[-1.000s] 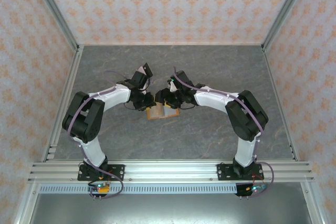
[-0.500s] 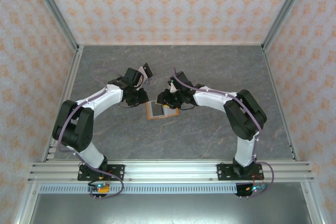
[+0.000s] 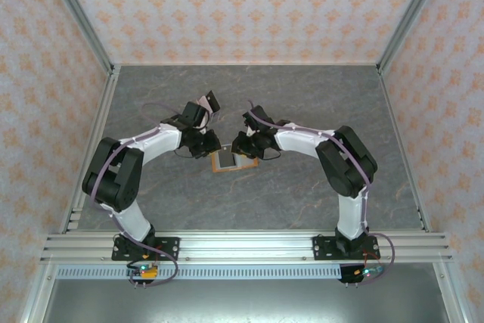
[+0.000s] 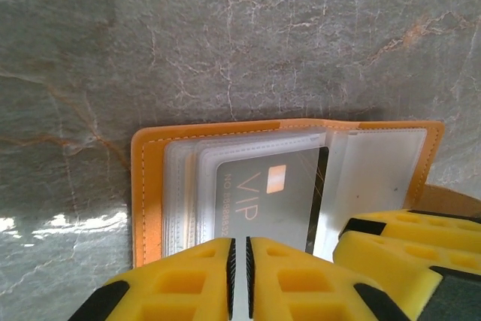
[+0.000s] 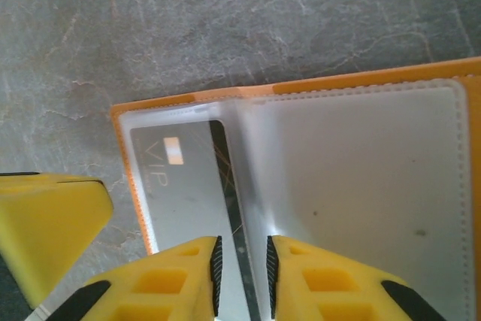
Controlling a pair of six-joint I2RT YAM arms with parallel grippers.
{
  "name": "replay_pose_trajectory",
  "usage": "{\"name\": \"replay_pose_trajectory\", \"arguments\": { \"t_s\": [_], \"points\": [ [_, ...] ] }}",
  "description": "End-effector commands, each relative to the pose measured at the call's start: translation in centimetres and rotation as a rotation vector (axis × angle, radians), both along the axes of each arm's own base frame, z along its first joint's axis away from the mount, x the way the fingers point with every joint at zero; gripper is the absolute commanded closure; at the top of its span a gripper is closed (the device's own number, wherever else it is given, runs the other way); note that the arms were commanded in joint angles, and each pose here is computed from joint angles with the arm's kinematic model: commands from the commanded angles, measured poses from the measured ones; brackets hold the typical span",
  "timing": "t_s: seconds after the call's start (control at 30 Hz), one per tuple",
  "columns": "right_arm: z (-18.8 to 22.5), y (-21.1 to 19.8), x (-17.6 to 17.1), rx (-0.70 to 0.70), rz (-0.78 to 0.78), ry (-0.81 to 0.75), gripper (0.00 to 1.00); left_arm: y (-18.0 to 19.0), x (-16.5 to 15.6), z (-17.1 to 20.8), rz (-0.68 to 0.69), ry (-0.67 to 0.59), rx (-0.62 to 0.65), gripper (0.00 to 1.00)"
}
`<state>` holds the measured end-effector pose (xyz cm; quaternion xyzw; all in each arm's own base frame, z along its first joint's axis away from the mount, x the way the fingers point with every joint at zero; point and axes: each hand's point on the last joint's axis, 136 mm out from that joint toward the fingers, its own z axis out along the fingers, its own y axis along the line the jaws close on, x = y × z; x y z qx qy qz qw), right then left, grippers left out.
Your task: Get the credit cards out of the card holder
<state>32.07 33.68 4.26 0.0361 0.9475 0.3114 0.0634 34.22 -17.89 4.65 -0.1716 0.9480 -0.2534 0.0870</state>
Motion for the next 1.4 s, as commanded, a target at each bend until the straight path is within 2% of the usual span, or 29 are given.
{"name": "replay_pose_trajectory", "arguments": {
  "t_s": [0.0, 0.37, 1.13, 1.37],
  "points": [
    [-0.1, 0.4, 1.1, 0.011, -0.003, -0.023, 0.77, -0.4, -0.2, -0.9, -0.003, 0.024, -0.013, 0.86],
    [0.5, 0.9, 2.1, 0.152, -0.03, -0.044, 0.77, 0.7, -1.2, -3.5, 0.022, 0.102, 0.054, 0.91],
    [-1.9, 1.0, 1.4, 0.16, 0.017, 0.012, 0.79, 0.8, -1.4, -3.8, 0.019, 0.113, 0.063, 0.91],
    [-1.5, 2.0, 1.2, 0.223, 0.046, 0.016, 0.84, 0.7, -1.3, -3.7, 0.017, 0.112, 0.056, 0.92]
  ]
}}
